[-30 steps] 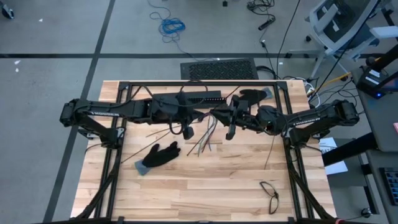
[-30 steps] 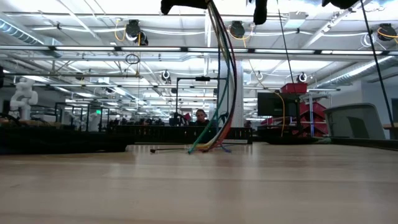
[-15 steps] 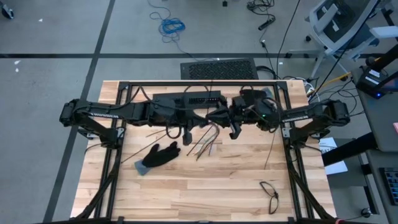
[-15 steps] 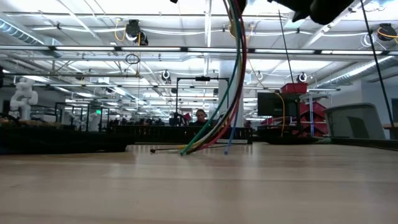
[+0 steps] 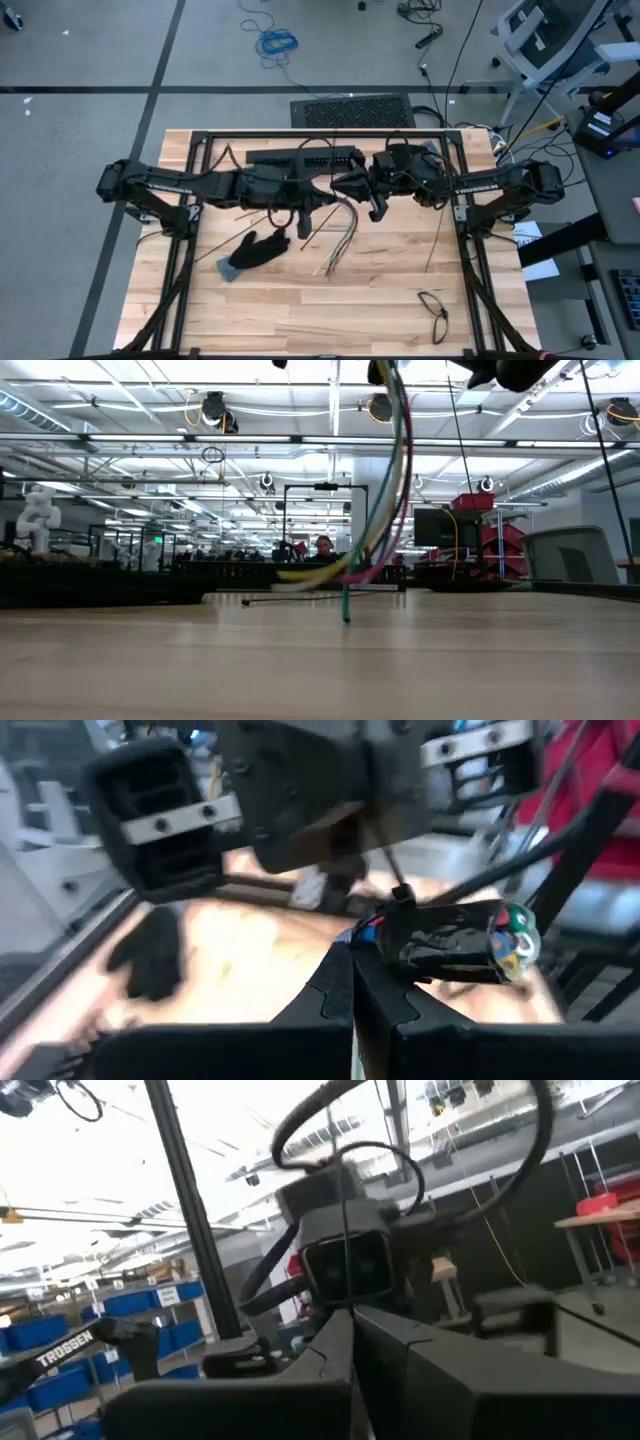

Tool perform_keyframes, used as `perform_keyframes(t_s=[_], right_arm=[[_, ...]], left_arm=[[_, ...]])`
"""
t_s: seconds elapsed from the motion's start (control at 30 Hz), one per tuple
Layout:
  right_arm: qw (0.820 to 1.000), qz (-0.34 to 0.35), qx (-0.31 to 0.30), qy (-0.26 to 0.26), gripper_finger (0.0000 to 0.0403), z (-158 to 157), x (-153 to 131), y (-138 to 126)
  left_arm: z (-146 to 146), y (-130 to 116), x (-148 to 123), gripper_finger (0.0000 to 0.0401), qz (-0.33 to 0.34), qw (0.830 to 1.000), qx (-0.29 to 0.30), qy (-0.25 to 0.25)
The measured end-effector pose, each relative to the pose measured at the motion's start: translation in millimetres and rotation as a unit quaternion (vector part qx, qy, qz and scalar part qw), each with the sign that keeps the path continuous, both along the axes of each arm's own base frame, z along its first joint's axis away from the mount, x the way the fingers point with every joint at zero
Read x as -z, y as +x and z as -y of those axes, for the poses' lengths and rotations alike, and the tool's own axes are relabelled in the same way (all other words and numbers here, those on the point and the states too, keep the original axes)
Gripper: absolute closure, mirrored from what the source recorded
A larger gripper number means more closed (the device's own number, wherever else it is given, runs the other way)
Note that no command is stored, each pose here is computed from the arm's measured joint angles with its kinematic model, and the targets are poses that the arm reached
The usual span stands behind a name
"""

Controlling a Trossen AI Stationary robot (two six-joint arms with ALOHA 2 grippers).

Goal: Ziptie cables
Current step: Wrap the cable wires using a zip tie

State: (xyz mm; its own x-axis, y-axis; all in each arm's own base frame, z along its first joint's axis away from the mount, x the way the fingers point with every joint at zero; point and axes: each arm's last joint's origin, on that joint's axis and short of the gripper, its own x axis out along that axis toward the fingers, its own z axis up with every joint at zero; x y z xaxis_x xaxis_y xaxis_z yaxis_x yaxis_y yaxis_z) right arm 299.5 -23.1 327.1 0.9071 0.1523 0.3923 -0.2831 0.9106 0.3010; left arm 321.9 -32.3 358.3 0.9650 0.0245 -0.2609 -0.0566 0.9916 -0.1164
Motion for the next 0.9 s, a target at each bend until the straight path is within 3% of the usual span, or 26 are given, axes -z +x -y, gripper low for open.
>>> perform_keyframes(t_s=[0.17,0.3,0.43,0.9], right_arm=[[1.0,-0.021,0.018,-0.005,0.0403,3,1,-2],[0.999,-0.02,0.047,-0.013,0.0403,4,-5,-8],[0.998,-0.031,0.06,-0.014,0.0402,6,-6,-11],[0.996,-0.05,0.076,-0.009,0.0402,7,-4,-10]], left_arm=[[8,-1,33,0.0401,0.069,0.993,-0.013,-0.098],[11,-17,43,0.0401,0.117,0.982,-0.04,-0.144],[14,-24,49,0.0401,0.113,0.98,-0.075,-0.148],[7,-22,51,0.0401,0.107,0.983,-0.088,-0.118]])
